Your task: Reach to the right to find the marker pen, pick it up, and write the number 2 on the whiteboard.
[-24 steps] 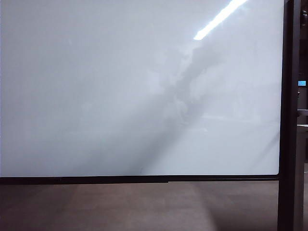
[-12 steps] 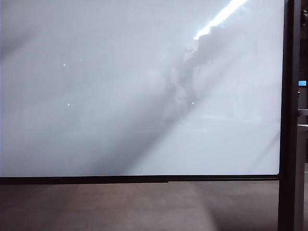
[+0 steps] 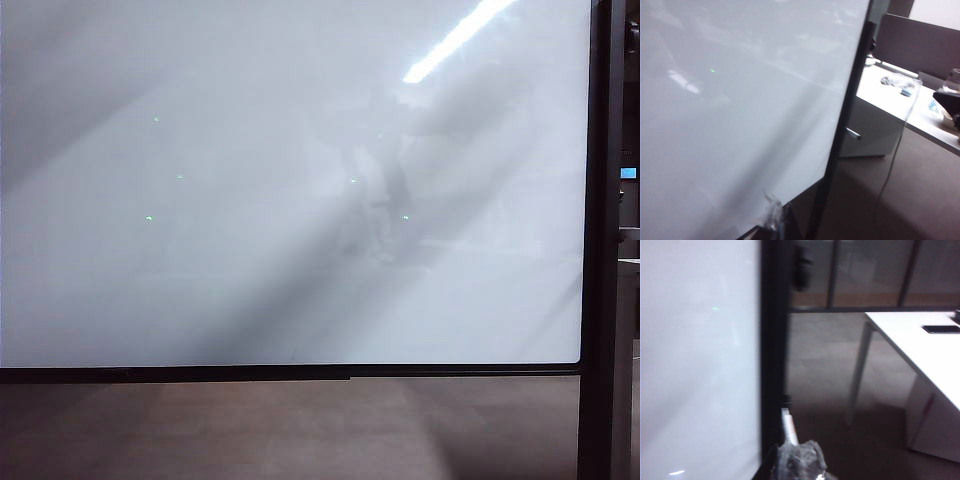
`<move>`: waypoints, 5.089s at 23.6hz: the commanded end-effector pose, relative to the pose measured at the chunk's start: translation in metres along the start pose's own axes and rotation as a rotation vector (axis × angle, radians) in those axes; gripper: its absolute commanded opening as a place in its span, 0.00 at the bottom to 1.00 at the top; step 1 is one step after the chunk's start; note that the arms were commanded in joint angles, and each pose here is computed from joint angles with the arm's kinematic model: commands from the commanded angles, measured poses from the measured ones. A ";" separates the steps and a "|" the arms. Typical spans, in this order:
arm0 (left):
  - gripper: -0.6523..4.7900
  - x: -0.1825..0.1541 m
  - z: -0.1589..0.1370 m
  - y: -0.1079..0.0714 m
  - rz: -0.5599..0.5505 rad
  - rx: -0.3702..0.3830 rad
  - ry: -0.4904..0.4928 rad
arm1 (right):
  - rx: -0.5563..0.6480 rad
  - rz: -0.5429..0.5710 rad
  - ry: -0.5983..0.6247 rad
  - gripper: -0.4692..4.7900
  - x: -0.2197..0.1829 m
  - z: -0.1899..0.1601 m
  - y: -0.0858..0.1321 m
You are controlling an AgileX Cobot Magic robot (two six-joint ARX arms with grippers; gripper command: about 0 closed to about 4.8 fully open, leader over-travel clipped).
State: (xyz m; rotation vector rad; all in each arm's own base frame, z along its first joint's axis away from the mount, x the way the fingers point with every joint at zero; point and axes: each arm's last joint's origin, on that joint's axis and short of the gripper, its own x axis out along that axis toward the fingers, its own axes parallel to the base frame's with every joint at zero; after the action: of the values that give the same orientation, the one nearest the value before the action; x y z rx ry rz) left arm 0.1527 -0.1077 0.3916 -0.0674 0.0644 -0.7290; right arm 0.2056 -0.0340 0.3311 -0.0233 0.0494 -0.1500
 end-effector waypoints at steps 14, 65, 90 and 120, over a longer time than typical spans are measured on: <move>0.11 -0.002 0.016 0.001 0.061 0.018 -0.149 | 0.001 0.201 -0.086 0.09 0.090 -0.091 -0.029; 0.11 0.000 0.007 0.002 0.068 0.009 -0.058 | 0.024 0.298 -0.102 0.62 0.184 -0.169 -0.037; 0.11 0.000 0.007 0.002 0.067 0.010 -0.064 | -0.001 0.301 -0.092 0.57 0.200 -0.175 -0.038; 0.11 0.000 0.006 0.002 0.064 0.009 -0.057 | 0.022 0.303 -0.041 0.37 0.200 -0.180 -0.038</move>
State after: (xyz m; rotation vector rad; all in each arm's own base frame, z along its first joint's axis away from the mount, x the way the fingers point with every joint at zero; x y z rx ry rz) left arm 0.1553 -0.1070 0.3945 -0.0755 0.0290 -0.6602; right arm 0.3882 -0.1048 0.1391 0.0065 0.0286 0.1519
